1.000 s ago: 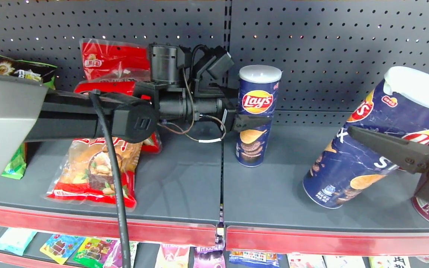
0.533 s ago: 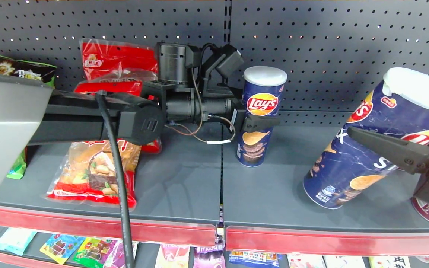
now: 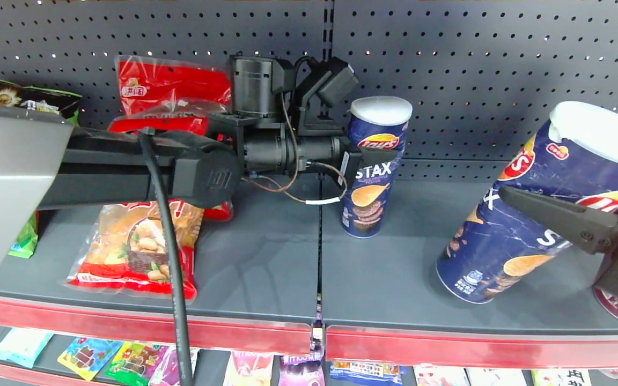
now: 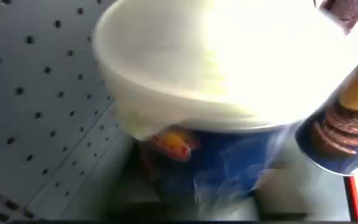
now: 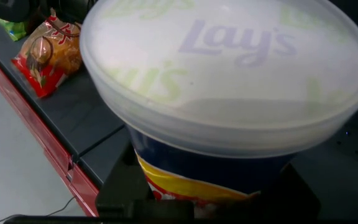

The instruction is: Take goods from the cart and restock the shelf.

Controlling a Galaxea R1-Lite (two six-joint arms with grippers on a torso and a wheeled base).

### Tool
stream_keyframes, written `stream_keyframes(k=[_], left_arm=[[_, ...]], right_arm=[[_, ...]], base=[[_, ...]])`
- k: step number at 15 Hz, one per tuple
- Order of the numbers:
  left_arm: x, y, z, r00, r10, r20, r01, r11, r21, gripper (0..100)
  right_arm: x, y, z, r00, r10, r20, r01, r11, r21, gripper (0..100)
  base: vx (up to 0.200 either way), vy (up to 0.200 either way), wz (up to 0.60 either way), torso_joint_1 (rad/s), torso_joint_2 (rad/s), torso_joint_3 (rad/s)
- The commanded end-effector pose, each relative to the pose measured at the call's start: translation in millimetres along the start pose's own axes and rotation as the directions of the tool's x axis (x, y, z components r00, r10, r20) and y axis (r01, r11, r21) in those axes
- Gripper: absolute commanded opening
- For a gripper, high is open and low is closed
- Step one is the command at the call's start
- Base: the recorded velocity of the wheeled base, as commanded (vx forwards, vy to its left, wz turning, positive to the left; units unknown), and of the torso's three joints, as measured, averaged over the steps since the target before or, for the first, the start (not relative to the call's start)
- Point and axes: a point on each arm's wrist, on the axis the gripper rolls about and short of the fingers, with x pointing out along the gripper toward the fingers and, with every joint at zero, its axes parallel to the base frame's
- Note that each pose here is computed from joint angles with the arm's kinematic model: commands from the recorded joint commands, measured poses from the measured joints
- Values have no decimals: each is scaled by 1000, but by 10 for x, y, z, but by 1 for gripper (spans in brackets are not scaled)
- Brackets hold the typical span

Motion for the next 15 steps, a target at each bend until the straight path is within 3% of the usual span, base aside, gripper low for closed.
stream_keyframes(k=[1, 5, 8, 11, 13, 15], left_arm=[[-27, -36, 50, 1000, -2, 8, 2, 1000, 6, 0], [-110, -249, 141, 1000, -21, 4, 21, 1000, 5, 0], [-342, -503, 55, 998, -44, -42, 43, 999, -26, 0], [-354, -657, -9, 999, -39, -27, 39, 999, -16, 0], [-350, -778, 28, 998, -61, -6, 61, 997, -45, 0], [-355, -833, 37, 998, -56, -9, 55, 997, -51, 0]], right_arm=[[-1, 1, -1, 1000, 1, 0, -1, 1000, 0, 0], [11, 1, -3, 1000, 2, -3, -2, 1000, 0, 0], [15, 1, -6, 1000, 2, -4, -2, 1000, 0, 0], [15, 1, -6, 1000, 3, -4, -3, 1000, 0, 0], [15, 1, -6, 1000, 3, -4, -3, 1000, 0, 0], [15, 1, -6, 1000, 3, -4, -3, 1000, 0, 0]], base=[[0, 0, 0, 0, 0, 0], [0, 0, 0, 0, 0, 0], [0, 0, 0, 0, 0, 0], [0, 0, 0, 0, 0, 0], [0, 0, 0, 0, 0, 0], [0, 0, 0, 0, 0, 0]])
